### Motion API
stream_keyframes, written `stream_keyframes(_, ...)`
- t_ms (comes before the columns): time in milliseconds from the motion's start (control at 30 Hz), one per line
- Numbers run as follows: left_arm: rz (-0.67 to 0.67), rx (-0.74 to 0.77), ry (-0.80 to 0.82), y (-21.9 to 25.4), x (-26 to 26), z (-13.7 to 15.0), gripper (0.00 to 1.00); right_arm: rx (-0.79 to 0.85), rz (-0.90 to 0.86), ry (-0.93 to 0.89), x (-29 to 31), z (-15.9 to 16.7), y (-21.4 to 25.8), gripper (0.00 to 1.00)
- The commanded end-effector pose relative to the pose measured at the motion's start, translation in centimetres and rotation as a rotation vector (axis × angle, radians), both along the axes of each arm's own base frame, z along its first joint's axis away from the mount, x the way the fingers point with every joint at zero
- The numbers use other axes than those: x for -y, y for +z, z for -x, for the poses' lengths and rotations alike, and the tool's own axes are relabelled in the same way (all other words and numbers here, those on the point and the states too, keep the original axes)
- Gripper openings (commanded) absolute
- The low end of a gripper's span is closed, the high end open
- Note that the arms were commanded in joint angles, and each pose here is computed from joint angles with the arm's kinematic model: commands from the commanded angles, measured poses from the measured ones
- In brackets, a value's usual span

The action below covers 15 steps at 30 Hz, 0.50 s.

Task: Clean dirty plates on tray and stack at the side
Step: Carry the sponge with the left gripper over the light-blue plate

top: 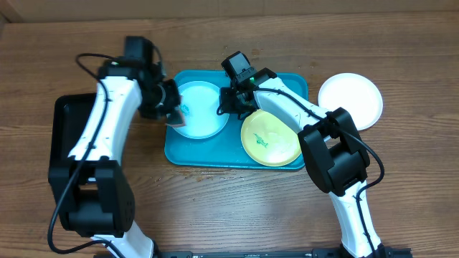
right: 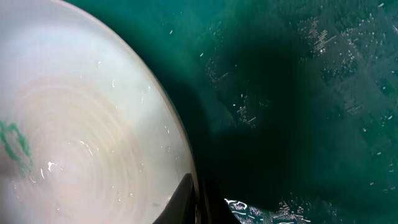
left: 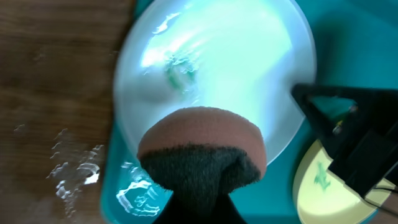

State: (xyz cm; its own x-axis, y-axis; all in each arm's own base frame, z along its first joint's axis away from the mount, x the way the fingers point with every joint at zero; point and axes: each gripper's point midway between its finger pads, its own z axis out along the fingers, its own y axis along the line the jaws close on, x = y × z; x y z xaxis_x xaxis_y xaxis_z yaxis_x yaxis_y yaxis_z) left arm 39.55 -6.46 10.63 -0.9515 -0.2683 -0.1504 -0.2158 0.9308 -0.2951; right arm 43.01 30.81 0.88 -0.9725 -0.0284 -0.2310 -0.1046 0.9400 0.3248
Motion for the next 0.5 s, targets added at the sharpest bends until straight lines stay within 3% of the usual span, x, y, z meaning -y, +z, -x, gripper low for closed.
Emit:
stream_keyframes(0,0.026,0.023,0.000,-0.7,1.7,-0.2,0.04,-0.036,0.044,-0.011,0.8,0.9,-1.3,0.04)
stream_keyframes(100,0.046,0.064,0.026,-1.4,2.6,-1.1,0.04,0.011,0.085,0.078,1.1,0.6,-1.2,0.04)
stream_keyframes(467,0.090,0.101,0.087,-2.6,4.6,-2.5,0.04,0.060,0.167,0.113,2.3,0.8,1.0,0.04)
